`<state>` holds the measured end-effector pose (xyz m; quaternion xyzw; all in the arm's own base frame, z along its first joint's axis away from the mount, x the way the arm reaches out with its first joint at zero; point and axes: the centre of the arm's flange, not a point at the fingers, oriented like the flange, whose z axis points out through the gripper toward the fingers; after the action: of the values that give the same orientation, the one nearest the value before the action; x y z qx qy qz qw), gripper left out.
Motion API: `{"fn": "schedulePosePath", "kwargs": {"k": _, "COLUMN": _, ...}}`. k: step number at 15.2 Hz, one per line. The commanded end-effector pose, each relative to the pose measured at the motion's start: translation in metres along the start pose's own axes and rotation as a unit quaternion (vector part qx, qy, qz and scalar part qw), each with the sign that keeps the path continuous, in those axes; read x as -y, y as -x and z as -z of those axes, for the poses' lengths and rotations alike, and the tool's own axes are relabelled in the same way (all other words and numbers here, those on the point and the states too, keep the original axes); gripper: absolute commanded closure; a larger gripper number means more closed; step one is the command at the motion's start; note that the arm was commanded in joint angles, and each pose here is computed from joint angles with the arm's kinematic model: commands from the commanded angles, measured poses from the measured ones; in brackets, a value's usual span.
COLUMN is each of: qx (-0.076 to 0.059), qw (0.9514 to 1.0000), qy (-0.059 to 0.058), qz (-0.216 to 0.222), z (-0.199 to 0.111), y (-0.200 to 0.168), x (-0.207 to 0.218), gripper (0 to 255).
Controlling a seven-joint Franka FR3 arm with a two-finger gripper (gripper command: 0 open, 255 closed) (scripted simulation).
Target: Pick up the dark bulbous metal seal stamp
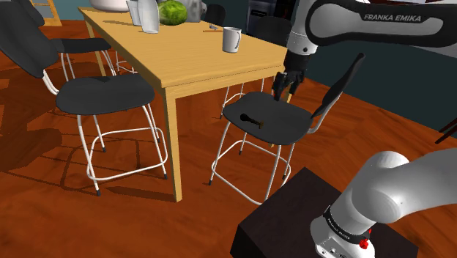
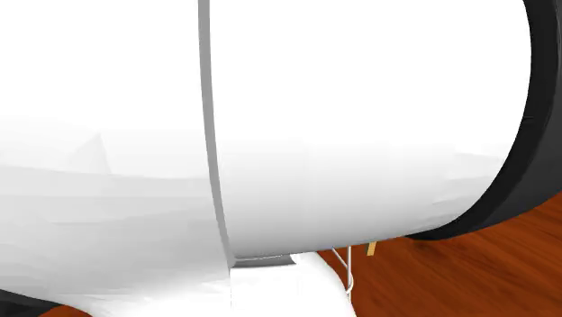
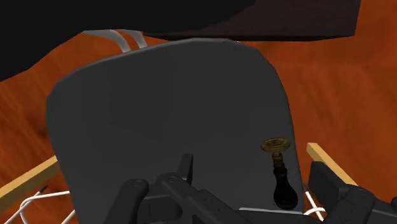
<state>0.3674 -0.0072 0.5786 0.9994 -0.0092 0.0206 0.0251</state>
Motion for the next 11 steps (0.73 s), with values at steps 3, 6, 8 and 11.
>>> {"fn": "schedulePosePath", "kwargs": {"k": 3, "qx": 0.022, "qw": 0.9987, "qy": -0.01, "qz": 0.045, "z": -0.034, "y": -0.039, "x": 0.023, "gripper": 0}}
{"fn": "schedulePosePath", "kwargs": {"k": 6, "qx": 0.039, "qw": 0.996, "qy": -0.017, "qz": 0.079, "z": -0.062, "y": -0.065, "x": 0.04, "gripper": 0}}
{"fn": "schedulePosePath", "kwargs": {"k": 8, "qx": 0.05, "qw": 0.9934, "qy": -0.021, "qz": 0.101, "z": -0.082, "y": -0.082, "x": 0.053, "gripper": 0}}
{"fn": "schedulePosePath", "kwargs": {"k": 11, "qx": 0.055, "qw": 0.9921, "qy": -0.023, "qz": 0.11, "z": -0.1, "y": -0.087, "x": 0.059, "gripper": 0}}
